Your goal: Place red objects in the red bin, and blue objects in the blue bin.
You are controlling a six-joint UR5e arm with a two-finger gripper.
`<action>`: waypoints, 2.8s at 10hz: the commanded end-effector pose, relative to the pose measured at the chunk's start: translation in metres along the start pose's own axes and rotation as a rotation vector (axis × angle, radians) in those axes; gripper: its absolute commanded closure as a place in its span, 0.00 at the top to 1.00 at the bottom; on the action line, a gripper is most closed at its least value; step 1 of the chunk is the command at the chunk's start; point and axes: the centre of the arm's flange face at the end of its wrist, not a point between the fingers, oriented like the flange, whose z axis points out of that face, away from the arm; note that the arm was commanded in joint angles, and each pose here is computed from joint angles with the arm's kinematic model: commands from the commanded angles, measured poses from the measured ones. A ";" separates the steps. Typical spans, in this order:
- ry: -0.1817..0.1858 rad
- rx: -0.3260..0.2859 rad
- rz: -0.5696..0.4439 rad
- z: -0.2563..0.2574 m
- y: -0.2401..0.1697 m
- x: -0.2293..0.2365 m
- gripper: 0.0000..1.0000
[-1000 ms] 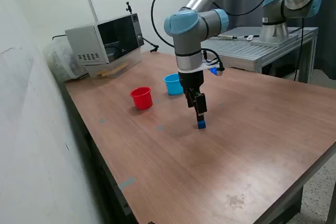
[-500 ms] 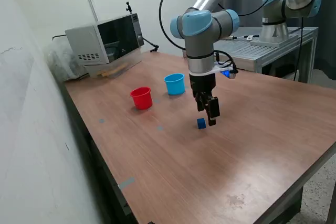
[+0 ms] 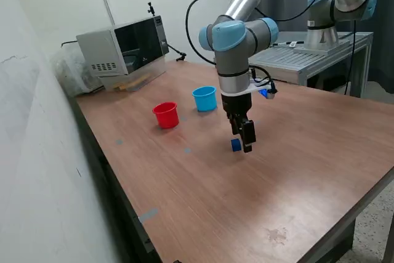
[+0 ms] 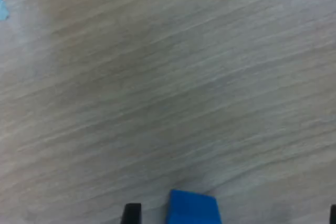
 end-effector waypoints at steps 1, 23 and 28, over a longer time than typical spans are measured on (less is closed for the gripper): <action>0.001 0.001 0.019 0.002 0.002 -0.001 1.00; 0.051 -0.133 0.077 -0.124 0.048 -0.104 0.00; -0.155 0.045 0.014 -0.147 0.014 -0.238 0.00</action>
